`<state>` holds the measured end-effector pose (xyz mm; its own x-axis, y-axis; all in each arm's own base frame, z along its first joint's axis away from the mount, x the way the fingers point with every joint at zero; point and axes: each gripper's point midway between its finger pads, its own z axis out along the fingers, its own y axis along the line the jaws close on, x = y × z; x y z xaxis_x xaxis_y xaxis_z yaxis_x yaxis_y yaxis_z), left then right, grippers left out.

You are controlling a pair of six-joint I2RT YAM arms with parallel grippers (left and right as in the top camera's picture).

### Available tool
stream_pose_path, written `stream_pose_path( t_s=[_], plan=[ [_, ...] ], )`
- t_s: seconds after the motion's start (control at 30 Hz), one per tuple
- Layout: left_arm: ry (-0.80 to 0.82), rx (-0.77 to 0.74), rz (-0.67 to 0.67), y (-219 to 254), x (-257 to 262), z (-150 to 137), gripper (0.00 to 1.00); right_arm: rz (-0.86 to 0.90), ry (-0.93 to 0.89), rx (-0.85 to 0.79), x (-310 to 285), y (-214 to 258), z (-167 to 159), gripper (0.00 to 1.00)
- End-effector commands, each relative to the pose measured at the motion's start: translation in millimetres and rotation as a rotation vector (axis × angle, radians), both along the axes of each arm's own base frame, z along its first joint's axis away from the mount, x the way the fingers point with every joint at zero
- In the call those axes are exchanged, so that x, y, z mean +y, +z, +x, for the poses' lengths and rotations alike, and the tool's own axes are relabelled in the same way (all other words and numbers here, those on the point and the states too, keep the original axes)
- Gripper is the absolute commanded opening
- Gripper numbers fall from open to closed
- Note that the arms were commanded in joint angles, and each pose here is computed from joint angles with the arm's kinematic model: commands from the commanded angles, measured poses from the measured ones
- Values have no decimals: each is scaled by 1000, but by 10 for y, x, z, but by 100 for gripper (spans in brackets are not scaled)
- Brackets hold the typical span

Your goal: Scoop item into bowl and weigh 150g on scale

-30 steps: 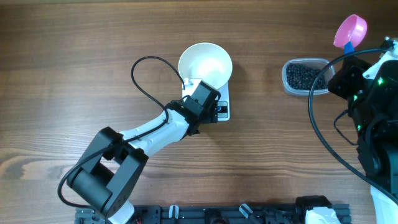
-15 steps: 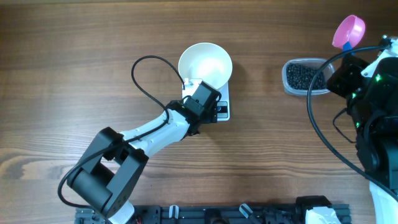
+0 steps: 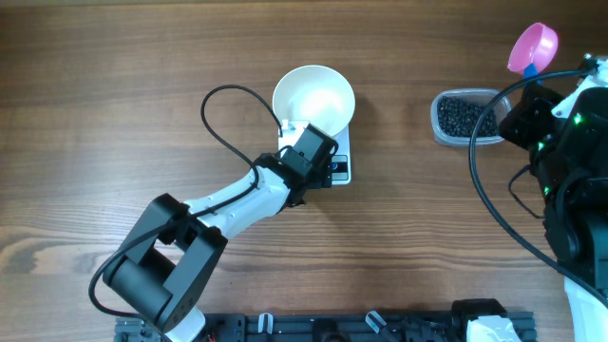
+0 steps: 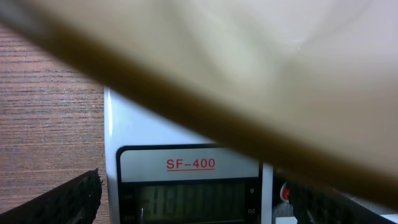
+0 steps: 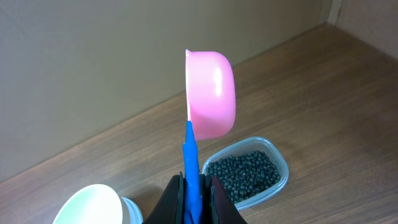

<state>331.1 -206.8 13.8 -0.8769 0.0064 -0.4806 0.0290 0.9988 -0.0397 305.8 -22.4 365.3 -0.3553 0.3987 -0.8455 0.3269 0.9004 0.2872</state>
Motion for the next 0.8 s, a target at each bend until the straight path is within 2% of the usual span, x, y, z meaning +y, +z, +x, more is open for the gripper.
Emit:
stream_pose_path(
  t_s=[0.0,0.77],
  plan=[
    [-8,106,107,-389,247,-261,100,-26,-11,-20,-44,104,-6,4],
    [-8,138,133,-512,359,-403,100,-27,-11,-2,-45,64,-26,4]
  ],
)
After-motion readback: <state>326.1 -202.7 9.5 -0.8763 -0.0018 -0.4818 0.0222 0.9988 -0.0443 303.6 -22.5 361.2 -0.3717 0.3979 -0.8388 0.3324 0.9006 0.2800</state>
